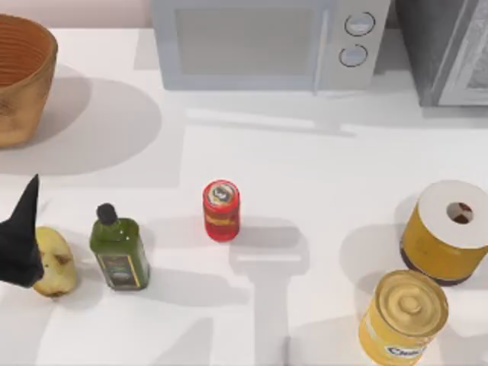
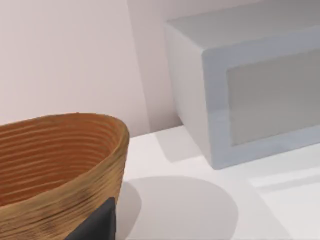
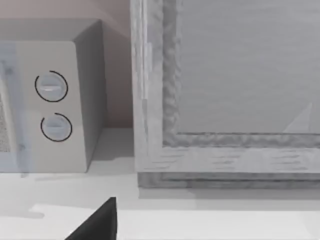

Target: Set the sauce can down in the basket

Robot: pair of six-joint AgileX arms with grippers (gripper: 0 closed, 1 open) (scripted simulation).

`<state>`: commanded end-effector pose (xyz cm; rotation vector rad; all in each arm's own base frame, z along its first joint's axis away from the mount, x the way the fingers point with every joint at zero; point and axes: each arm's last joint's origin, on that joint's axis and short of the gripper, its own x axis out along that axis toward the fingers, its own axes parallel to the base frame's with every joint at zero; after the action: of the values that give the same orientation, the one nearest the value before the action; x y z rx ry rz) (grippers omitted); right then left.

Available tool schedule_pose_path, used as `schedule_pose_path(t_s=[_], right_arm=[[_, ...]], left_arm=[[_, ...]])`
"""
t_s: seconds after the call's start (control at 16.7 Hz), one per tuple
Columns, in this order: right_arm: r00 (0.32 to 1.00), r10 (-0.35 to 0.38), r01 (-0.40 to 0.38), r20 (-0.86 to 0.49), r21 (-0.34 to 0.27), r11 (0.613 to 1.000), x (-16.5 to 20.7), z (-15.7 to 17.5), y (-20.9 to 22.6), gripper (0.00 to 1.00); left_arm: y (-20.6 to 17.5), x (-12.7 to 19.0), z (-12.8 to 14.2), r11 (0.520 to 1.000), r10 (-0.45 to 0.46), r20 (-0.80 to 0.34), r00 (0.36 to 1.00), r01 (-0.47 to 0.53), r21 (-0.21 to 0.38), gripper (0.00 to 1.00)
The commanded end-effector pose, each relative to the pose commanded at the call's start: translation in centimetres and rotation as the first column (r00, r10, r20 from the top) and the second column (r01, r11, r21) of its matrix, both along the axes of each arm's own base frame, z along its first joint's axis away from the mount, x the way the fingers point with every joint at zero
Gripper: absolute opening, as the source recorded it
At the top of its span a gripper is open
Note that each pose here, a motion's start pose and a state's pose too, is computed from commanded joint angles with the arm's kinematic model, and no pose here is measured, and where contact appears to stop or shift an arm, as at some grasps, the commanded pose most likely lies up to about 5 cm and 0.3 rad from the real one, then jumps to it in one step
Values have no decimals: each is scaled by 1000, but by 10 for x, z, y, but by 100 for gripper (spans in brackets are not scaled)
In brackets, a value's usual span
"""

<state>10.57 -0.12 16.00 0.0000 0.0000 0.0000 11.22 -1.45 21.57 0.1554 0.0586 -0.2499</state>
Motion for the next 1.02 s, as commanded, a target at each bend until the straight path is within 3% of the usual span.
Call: schedule_pose_path(t_s=[0.3,0.6,0.78,1.02], right_arm=[[1000,0,0,0,0,1000,0,0,0,100],[1000,0,0,0,0,1000,0,0,0,100],[1000,0,0,0,0,1000,0,0,0,100],[1000,0,0,0,0,1000,0,0,0,100]], left_arm=[[-16,30,59,958,-250,-78,965,258,123,100],[-41,98,85,841,-467,-234,853,510,182,100],[-61,149,68,737,-566,-351,746,649,191,100],[-88,200,6,567,-650,-516,558,808,160,100]])
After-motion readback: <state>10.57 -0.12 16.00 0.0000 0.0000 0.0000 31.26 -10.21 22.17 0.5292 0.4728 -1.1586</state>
